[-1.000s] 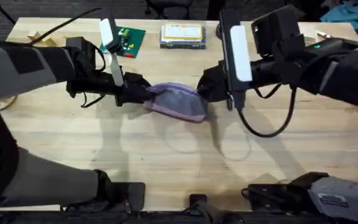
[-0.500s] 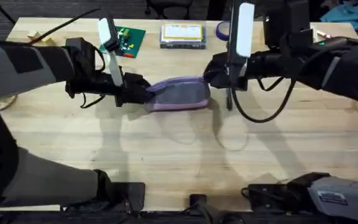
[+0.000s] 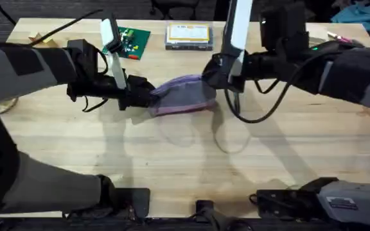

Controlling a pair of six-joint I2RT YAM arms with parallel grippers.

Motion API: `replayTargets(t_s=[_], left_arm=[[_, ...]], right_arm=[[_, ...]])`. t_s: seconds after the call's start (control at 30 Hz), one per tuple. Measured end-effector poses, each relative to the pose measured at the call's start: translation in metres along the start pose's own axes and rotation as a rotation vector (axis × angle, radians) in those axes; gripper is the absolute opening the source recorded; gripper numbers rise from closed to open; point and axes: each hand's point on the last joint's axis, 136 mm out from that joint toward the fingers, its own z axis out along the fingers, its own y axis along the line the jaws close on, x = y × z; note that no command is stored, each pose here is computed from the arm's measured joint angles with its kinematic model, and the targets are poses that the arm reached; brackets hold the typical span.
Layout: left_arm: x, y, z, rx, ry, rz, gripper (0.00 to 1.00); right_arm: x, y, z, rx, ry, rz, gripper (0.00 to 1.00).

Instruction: Unzip the bag, pick up the pens from the table one at a time and place them inside, then zip the bag closed.

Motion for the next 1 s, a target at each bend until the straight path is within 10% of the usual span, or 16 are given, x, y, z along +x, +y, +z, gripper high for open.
replayTargets(t_s=[0.5,1.0], left_arm=[[0.0,-0.006,0.0,0.022,-0.007,-0.029,0.042],[-0.004,-0.01,0.002,0.039,-0.02,-0.03,0.042]], right_arm=[[0.006,-0.013,-0.002,0.027,-0.012,0.217,0.031],[0.008,-0.046,-0.031,0.033,-0.096,0.802,0.031]])
